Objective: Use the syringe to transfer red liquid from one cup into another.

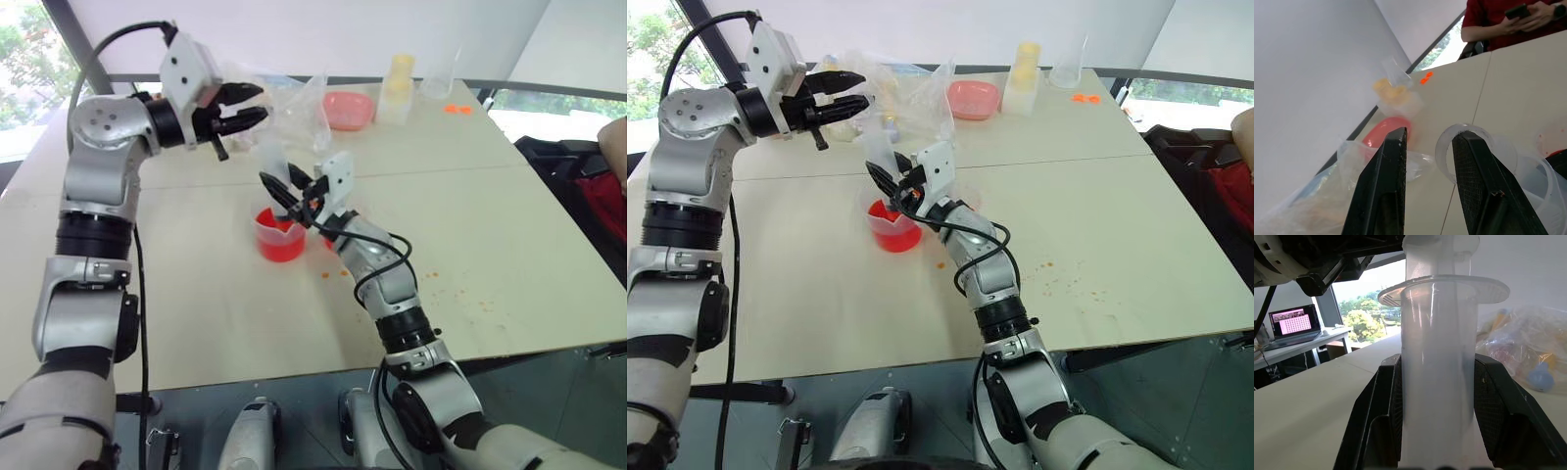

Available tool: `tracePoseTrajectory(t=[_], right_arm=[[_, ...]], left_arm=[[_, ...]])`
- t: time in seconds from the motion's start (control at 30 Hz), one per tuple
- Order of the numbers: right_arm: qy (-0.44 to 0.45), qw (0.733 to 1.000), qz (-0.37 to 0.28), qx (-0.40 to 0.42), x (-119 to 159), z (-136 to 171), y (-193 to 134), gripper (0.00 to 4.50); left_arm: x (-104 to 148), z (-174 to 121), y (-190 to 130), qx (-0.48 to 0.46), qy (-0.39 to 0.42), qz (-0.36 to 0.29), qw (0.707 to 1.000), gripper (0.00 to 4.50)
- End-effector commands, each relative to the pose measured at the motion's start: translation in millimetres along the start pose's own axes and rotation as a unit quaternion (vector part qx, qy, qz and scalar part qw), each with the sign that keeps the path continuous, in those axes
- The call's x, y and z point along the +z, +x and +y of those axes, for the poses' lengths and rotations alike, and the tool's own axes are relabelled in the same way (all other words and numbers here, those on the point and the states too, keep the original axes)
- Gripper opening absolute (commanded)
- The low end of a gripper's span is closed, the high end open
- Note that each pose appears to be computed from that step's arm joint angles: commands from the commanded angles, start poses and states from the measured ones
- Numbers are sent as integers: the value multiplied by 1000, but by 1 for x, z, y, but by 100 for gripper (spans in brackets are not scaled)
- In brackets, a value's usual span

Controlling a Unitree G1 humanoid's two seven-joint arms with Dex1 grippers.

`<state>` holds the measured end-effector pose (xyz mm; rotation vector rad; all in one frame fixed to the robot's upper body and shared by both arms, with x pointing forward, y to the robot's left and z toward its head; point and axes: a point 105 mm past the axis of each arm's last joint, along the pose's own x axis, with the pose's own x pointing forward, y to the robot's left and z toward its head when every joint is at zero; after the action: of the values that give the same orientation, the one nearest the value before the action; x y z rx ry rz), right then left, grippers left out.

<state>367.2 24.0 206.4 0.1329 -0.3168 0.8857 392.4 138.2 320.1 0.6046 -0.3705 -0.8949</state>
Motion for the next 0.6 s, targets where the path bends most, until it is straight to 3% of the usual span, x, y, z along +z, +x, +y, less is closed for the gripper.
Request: tracePoseTrajectory(t=[0.03, 0.07, 0.17, 0.3, 0.5, 0.6], right_arm=[[-20, 994, -4, 107, 1, 55, 13, 142], [-22, 994, -5, 105, 1, 54, 13, 142], [-28, 995, -14, 93, 8, 46, 14, 142], [-41, 996, -34, 71, 23, 35, 16, 142], [-58, 996, -68, 26, 48, 14, 16, 142], [-57, 995, -83, 3, 57, 4, 15, 142]], left_arm=[[39, 32, -11, 72, 41, -45, 996, 137], [35, 30, -11, 66, 37, -39, 996, 137], [26, 21, -14, 48, 14, -31, 998, 212], [19, 15, -22, 39, -12, -19, 999, 390], [4, -22, -50, -20, -76, 28, 997, 390], [1, -47, -73, -52, -159, 32, 985, 390]])
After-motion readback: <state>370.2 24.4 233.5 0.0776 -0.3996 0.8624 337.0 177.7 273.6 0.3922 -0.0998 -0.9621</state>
